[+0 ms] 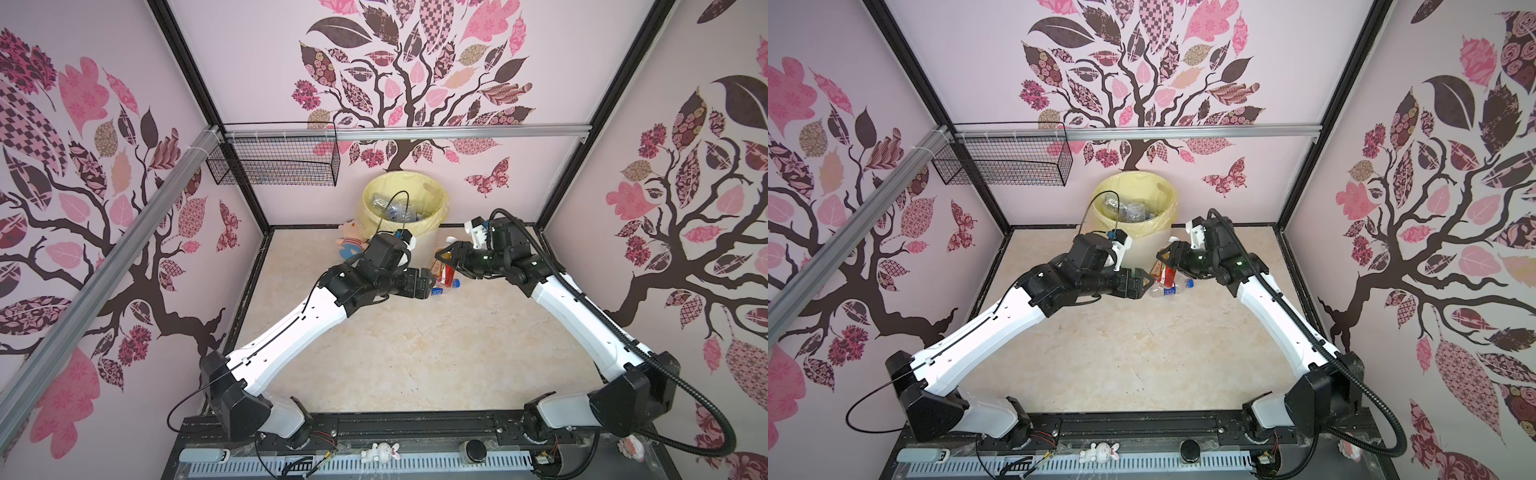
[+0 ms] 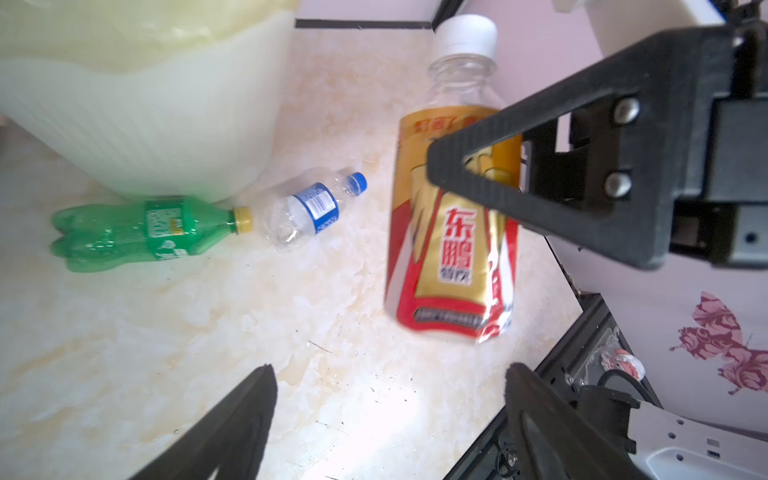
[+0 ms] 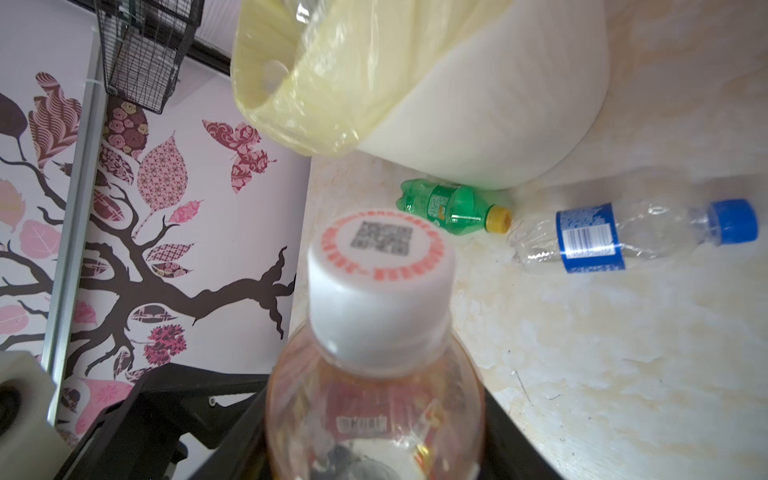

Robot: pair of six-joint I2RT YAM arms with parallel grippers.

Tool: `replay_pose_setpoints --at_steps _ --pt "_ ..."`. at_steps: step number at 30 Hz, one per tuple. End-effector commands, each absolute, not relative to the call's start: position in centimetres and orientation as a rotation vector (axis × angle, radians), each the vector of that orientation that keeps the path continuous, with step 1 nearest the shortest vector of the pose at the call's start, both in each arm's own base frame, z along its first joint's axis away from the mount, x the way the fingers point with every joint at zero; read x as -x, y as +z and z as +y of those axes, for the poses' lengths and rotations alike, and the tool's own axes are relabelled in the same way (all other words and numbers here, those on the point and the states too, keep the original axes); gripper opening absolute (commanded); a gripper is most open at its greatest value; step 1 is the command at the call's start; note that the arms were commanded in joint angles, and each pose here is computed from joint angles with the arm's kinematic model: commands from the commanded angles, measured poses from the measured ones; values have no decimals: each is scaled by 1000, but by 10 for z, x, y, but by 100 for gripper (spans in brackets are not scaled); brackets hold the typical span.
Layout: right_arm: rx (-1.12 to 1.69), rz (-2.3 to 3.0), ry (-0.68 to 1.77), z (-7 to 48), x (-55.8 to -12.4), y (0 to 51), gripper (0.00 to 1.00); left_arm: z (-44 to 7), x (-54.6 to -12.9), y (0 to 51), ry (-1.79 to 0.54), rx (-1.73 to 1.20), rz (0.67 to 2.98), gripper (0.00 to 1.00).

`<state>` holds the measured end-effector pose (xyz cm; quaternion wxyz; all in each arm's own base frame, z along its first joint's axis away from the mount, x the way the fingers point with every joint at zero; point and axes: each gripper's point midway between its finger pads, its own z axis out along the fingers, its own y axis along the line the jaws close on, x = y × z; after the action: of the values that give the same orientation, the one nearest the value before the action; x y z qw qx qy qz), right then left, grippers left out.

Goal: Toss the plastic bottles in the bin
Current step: 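Close right gripper on the Dongpeng white cap while left gripper releases, then carry the Dongpeng bottle with right gripper over the bin and release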

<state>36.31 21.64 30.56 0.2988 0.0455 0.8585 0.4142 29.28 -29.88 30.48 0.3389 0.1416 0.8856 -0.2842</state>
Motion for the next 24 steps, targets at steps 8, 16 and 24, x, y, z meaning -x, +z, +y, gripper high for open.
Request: replay_pose_setpoints --at_steps 8,16,24 --pt "-41 1986 797 192 -439 405 50 -264 -316 393 -627 -216 2155 97" --pt "49 1609 617 177 -469 499 52 -257 -340 459 -575 -160 1934 97" --pt "157 1255 520 173 -455 587 53 -258 -354 507 -507 -199 1795 97"
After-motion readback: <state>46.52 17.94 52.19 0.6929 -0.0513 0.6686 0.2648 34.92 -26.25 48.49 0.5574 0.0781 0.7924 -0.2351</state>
